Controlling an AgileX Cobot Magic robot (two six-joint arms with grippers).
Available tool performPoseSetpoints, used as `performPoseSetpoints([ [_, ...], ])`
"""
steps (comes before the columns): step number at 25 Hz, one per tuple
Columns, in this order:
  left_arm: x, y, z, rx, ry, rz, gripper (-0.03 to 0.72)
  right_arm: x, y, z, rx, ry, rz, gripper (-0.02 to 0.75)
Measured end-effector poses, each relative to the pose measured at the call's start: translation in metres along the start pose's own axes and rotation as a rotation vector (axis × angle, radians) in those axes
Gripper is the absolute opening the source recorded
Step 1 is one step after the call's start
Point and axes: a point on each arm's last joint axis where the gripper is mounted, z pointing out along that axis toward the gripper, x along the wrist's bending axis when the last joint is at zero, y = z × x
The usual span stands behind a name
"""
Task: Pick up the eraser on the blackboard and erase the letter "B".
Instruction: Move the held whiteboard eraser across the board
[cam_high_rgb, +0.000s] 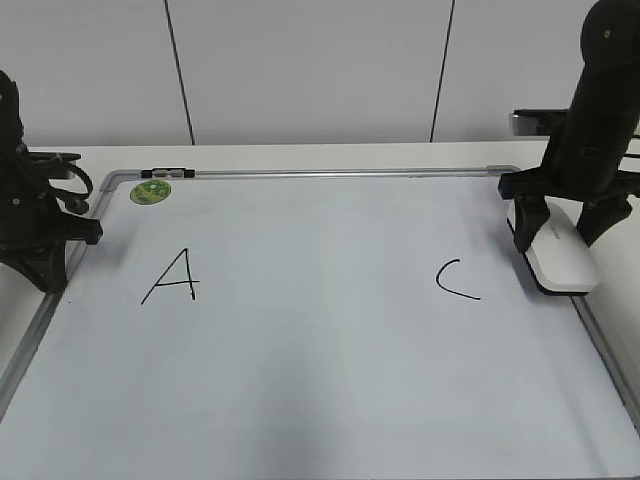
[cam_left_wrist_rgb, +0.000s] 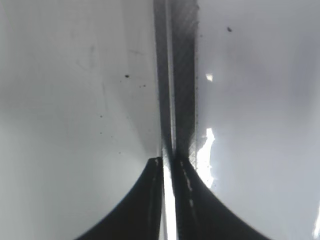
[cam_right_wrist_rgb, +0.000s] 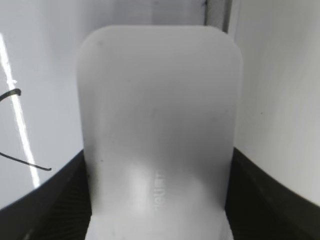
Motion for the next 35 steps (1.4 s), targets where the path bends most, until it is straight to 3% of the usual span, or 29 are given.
performPoseSetpoints([
  [18,0.0,0.0,0.0,0.0,0.0,0.0,0.045,-0.001,0.0,0.0,0.0,-0.006,-0.006,0.522],
  [30,0.0,0.0,0.0,0.0,0.0,0.0,0.045,-0.002,0.004,0.029,0.066,-0.01,-0.007,0.524],
  [35,0.0,0.0,0.0,0.0,0.0,0.0,0.045,-0.002,0.004,0.031,0.07,-0.01,-0.003,0.589],
])
